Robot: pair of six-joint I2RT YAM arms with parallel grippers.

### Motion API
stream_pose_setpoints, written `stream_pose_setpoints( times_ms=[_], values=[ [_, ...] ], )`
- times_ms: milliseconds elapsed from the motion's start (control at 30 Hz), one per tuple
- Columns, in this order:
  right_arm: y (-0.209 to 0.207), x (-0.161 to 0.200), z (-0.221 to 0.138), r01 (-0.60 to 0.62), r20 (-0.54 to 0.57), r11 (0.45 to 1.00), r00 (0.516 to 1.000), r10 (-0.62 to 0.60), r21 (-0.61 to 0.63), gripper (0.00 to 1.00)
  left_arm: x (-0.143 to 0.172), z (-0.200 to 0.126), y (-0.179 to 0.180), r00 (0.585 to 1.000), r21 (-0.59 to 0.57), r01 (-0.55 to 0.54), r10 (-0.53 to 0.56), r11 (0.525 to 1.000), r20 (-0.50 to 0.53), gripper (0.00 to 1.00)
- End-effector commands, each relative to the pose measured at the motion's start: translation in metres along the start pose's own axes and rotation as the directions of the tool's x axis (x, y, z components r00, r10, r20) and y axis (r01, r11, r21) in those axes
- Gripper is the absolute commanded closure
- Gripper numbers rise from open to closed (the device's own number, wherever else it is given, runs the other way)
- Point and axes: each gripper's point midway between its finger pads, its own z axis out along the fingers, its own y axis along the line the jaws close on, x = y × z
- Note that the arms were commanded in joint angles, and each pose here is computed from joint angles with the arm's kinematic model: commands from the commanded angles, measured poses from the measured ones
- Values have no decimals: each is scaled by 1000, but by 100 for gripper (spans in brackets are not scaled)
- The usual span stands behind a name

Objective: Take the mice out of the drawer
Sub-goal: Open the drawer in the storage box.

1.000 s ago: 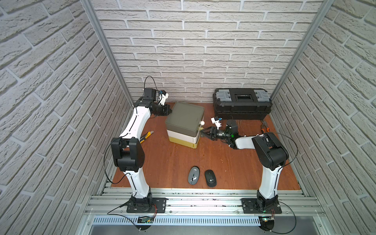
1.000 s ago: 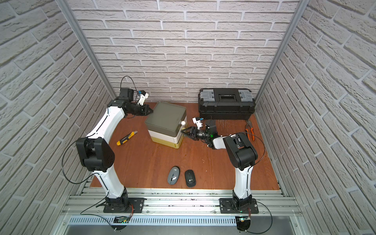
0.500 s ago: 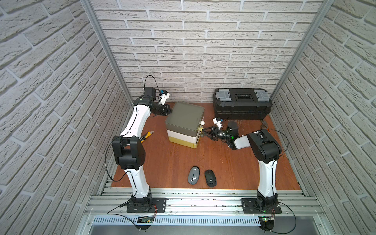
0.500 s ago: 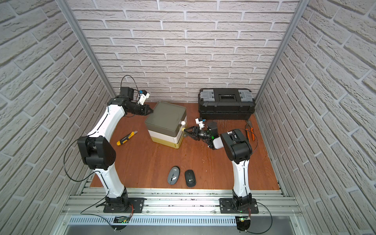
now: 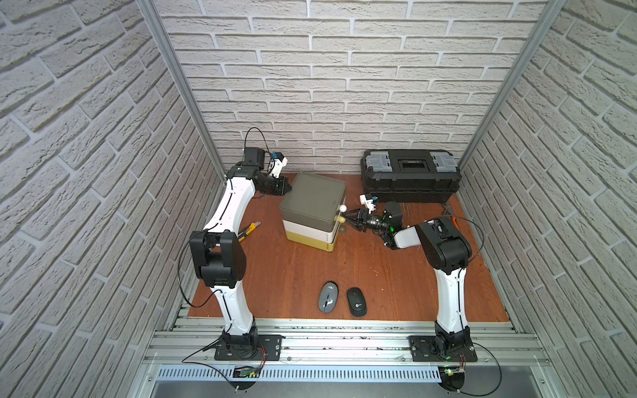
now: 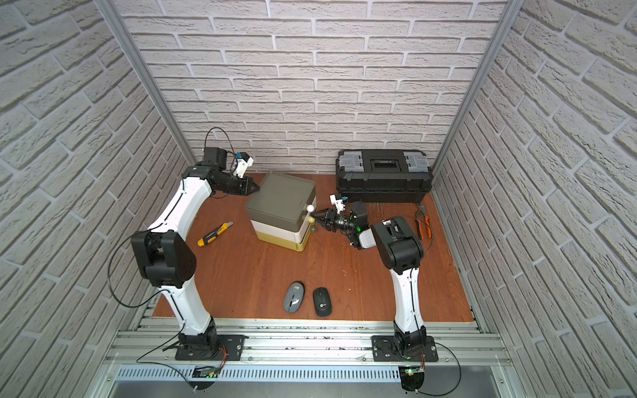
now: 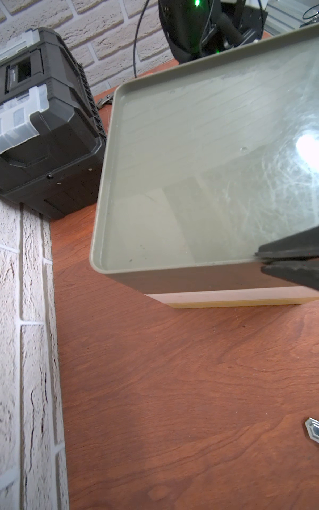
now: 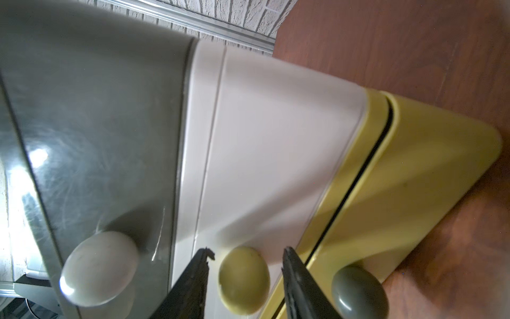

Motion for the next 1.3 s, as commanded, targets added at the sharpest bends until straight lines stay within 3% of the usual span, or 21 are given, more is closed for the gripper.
stream_pose_setpoints(
  times_ms=[0, 467, 567, 700, 800, 1067, 1267],
  values=[
    [13, -1, 6, 9, -10, 998, 1000, -9, -63, 58, 78, 40, 3, 955, 2, 100, -95, 995, -281, 100],
    [13, 12, 12, -37, -26, 994, 999, 34, -101, 55, 74, 41, 6, 960, -15, 94, -95, 995, -263, 100],
    [13, 11, 13, -40, -28, 994, 999, 37, -105, 60, 73, 41, 6, 961, -15, 93, -93, 996, -260, 100],
    [14, 9, 15, -61, -29, 990, 998, 57, -125, 85, 72, 40, 8, 961, -25, 90, -94, 996, -260, 100],
    [9, 11, 12, -84, -28, 989, 996, 81, -121, 96, 71, 38, 11, 962, -43, 88, -96, 995, -256, 100],
    [-18, 10, -24, -132, 30, 990, 991, 134, -58, 98, 63, 20, 33, 971, -97, 100, -119, 990, -207, 100],
    [-23, 7, -52, -149, 58, 989, 987, 150, -17, 98, 60, 7, 38, 970, -96, 66, -86, 993, -229, 100]
  ],
)
